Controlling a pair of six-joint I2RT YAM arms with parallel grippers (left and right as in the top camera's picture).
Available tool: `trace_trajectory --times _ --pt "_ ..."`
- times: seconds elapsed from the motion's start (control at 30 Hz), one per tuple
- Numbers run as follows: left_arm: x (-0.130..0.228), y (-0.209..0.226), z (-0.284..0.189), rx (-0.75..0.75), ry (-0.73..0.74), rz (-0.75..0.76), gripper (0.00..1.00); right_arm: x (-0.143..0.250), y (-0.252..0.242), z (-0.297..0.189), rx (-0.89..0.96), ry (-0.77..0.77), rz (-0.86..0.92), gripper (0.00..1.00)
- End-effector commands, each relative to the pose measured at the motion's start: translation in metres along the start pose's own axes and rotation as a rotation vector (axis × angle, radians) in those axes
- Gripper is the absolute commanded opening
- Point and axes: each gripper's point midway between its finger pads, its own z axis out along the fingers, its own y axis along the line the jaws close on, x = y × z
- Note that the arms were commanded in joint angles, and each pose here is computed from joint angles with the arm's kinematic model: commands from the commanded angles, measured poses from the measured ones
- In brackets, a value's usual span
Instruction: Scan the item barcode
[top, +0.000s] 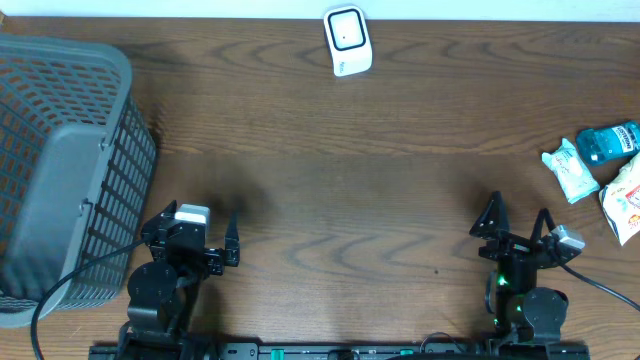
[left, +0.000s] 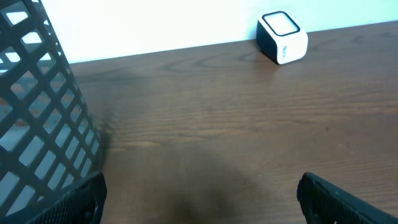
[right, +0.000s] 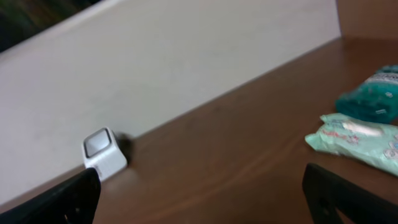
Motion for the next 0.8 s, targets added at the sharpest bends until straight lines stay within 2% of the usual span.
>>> trace_trajectory --times 0.0,0.77 --pt "0.0 0.0004 -0.0001 -0.002 -0.001 -0.001 0.98 0.0101 -0.0071 -0.0006 0.031 0.038 -0.002 0.99" --pt "0.0 0.0004 -0.0001 -0.002 -0.001 -0.001 0.98 0.0073 -0.0092 -0.0004 0.039 0.027 -0.03 0.99"
